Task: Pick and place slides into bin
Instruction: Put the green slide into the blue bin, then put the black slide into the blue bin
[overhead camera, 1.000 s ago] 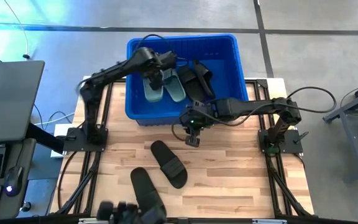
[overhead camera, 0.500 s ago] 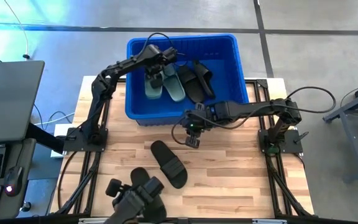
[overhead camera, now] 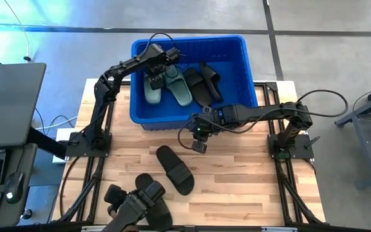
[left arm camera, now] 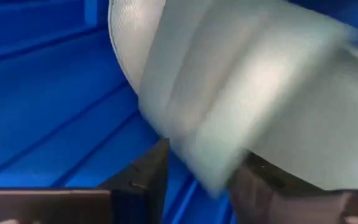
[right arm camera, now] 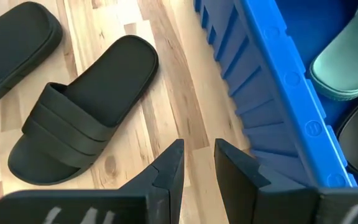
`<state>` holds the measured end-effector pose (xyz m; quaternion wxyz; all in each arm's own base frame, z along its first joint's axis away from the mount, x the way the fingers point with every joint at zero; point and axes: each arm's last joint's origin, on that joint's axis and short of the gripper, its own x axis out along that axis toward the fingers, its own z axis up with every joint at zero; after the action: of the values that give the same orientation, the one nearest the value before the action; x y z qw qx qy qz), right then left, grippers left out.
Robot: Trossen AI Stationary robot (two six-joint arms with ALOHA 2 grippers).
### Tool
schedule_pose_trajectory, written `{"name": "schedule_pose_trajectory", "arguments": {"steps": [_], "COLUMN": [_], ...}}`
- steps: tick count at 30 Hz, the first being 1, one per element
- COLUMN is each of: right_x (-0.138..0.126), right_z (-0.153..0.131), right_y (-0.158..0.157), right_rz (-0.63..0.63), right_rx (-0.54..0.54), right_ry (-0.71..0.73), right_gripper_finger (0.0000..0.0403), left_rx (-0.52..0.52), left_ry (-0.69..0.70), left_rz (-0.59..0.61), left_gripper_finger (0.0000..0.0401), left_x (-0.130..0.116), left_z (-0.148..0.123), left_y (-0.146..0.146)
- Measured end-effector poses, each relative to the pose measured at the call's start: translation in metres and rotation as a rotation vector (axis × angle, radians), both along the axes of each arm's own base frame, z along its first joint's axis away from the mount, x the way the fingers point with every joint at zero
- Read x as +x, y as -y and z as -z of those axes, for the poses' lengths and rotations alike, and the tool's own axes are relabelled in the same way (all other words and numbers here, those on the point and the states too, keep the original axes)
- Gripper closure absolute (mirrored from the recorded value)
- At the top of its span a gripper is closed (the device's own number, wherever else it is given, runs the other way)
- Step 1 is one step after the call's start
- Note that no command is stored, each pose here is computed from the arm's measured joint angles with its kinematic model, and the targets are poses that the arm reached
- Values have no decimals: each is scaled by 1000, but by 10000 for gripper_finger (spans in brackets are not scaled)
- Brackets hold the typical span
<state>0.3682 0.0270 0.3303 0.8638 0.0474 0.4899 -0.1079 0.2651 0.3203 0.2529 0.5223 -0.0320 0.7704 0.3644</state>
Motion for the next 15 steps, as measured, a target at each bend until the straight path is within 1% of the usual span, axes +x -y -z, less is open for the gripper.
{"name": "schedule_pose_trajectory", "arguments": {"steps": [2, 6, 9, 11, 13, 15], "right_x": [0, 0, 0, 0, 0, 0], "right_z": [0, 0, 0, 0, 0, 0], "right_y": [0, -1, -1, -1, -1, -1], "right_rz": [8, 31, 41, 53, 62, 62], "right_rx": [13, 38, 56, 67, 73, 74], "right_ry": [1, 5, 6, 8, 9, 12], "right_gripper_finger": [325, 325, 325, 325, 325, 325], "left_rx": [-19, -62, -81, -95, -74, -30], "left_ry": [28, 61, 51, 38, 32, 47], "left_rz": [-9, 24, 49, 64, 83, 109], "left_gripper_finger": [247, 220, 207, 204, 204, 208], "left_x": [1, 6, 8, 10, 13, 20], "left_z": [1, 1, 1, -5, -16, -30], "left_y": [1, 4, 8, 13, 17, 22]}}
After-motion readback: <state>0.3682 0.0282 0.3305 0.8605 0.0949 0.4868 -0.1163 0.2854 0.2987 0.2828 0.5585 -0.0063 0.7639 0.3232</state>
